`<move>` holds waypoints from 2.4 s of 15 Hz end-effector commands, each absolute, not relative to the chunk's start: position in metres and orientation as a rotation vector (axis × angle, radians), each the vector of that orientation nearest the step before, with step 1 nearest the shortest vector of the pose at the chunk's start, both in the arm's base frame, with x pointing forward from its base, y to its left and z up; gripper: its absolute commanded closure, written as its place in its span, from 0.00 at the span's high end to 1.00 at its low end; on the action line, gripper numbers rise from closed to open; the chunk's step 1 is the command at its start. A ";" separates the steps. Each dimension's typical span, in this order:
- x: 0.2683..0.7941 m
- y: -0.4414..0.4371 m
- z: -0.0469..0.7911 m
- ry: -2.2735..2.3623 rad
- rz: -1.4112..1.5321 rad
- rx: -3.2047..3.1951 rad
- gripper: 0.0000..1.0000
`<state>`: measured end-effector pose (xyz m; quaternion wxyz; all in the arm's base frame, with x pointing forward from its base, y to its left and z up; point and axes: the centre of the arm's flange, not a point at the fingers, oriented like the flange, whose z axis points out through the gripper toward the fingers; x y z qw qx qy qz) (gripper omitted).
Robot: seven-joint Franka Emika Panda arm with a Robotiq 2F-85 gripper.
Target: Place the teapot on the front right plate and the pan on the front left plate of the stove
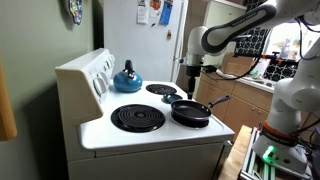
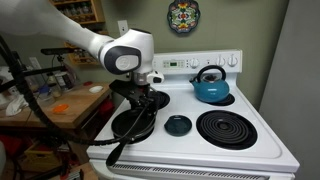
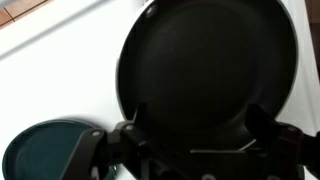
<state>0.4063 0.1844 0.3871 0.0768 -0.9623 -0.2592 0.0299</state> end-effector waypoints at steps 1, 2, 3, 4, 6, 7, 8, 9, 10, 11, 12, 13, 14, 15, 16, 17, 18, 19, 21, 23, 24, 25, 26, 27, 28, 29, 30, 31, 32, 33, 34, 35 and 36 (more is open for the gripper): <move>0.380 0.161 0.374 -0.773 0.143 -2.927 1.00; 0.376 0.154 0.368 -0.738 0.159 -2.951 1.00; 0.373 0.150 0.364 -0.718 0.180 -2.973 1.00; 0.371 0.145 0.360 -0.697 0.198 -2.988 1.00; 0.367 0.136 0.353 -0.652 0.227 -3.019 1.00; 0.366 0.132 0.351 -0.633 0.238 -3.029 1.00; 0.364 0.130 0.348 -0.609 0.257 -3.037 1.00; 0.365 0.130 0.344 -0.589 0.263 -3.037 1.00; 0.365 0.130 0.342 -0.570 0.272 -3.038 0.96; 0.367 0.131 0.339 -0.546 0.269 -3.030 0.78; 0.367 0.132 0.337 -0.528 0.271 -3.031 0.71; 0.367 0.132 0.337 -0.513 0.270 -3.034 0.71; 0.367 0.131 0.336 -0.495 0.267 -3.036 0.64; 0.367 0.131 0.337 -0.481 0.268 -3.039 0.54; 0.367 0.130 0.336 -0.464 0.269 -3.041 0.46; 0.367 0.130 0.336 -0.450 0.269 -3.043 0.38; 0.367 0.130 0.336 -0.441 0.270 -3.044 0.31; 0.368 0.130 0.335 -0.431 0.271 -3.045 0.24; 0.369 0.131 0.334 -0.414 0.271 -3.044 0.09; 0.370 0.132 0.332 -0.387 0.266 -3.036 0.05; 0.370 0.133 0.332 -0.379 0.267 -3.032 0.11; 0.371 0.134 0.331 -0.377 0.268 -3.030 0.40; 0.372 0.134 0.331 -0.371 0.266 -3.028 0.41; 0.372 0.135 0.330 -0.366 0.268 -3.024 0.46; 0.372 0.136 0.328 -0.362 0.271 -3.021 0.55; 0.373 0.136 0.327 -0.357 0.274 -3.017 0.61; 0.373 0.137 0.326 -0.353 0.277 -3.014 0.69; 0.374 0.137 0.324 -0.351 0.278 -3.012 0.56; 0.374 0.137 0.324 -0.347 0.278 -3.011 0.38; 0.375 0.137 0.323 -0.345 0.272 -3.009 0.31; 0.375 0.137 0.323 -0.342 0.272 -3.006 0.24; 0.376 0.137 0.322 -0.337 0.269 -3.003 0.14; 0.376 0.137 0.322 -0.327 0.267 -2.999 0.07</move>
